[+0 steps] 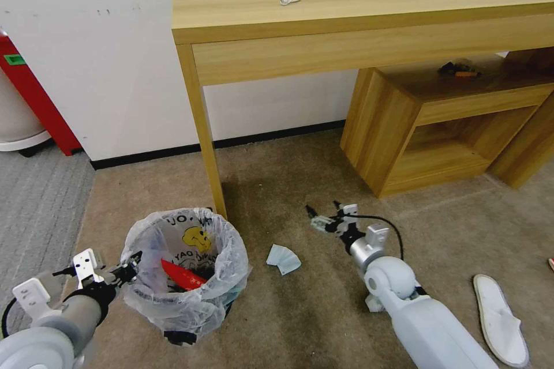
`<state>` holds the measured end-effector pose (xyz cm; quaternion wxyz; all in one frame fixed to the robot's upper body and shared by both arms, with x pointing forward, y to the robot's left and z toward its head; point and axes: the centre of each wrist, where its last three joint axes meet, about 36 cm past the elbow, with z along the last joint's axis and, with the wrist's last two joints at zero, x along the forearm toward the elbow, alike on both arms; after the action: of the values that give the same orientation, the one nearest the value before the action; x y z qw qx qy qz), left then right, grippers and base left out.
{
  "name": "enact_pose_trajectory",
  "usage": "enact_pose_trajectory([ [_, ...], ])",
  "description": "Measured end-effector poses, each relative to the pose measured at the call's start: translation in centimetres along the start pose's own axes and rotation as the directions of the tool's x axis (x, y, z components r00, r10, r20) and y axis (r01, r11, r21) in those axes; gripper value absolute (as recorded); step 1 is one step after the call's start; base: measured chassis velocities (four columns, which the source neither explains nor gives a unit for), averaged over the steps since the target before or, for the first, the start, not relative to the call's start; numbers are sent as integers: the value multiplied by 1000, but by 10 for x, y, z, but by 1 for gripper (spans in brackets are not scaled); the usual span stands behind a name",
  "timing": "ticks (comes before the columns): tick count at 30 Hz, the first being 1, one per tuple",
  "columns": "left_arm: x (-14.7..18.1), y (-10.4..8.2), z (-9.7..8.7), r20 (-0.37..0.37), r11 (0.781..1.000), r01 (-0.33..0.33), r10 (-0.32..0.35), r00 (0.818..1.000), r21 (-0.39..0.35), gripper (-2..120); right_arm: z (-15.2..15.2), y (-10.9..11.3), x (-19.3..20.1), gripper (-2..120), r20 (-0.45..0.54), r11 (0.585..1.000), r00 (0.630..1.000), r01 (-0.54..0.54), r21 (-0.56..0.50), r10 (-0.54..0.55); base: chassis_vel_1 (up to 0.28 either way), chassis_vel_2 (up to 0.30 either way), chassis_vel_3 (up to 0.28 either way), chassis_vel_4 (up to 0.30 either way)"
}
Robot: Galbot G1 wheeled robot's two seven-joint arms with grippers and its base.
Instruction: Pick up the trash bin and place the garbage on the floor into it.
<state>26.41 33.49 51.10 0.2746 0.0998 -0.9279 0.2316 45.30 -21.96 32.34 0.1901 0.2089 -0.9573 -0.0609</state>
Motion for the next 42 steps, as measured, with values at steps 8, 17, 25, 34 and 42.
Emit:
enact_pose_trajectory([
  [8, -1, 0, -1, 6, 1000, -4, 4, 1000, 14, 3, 17, 2, -24, 100, -146, 997, 987, 77, 28, -72, 0, 0, 0, 0],
  [17, 1, -1, 0, 5, 1000, -7, 7, 1000, 16, 3, 41, 4, -43, 100, -219, 982, 968, 147, 114, -120, 0, 0, 0, 0],
  [25, 3, -2, 1, 3, 1000, -10, 10, 1000, 17, 3, 52, 1, -49, 100, -230, 971, 965, 164, 171, -123, 0, 0, 0, 0],
  [34, 3, -3, 5, -7, 1000, -15, 15, 1000, 17, 3, 71, 0, -52, 100, -256, 958, 963, 151, 246, -86, 0, 0, 0, 0],
  [42, 3, -4, 6, -10, 1000, -20, 20, 1000, 10, 3, 89, 6, -64, 100, -283, 958, 957, 133, 253, -58, 0, 0, 0, 0],
])
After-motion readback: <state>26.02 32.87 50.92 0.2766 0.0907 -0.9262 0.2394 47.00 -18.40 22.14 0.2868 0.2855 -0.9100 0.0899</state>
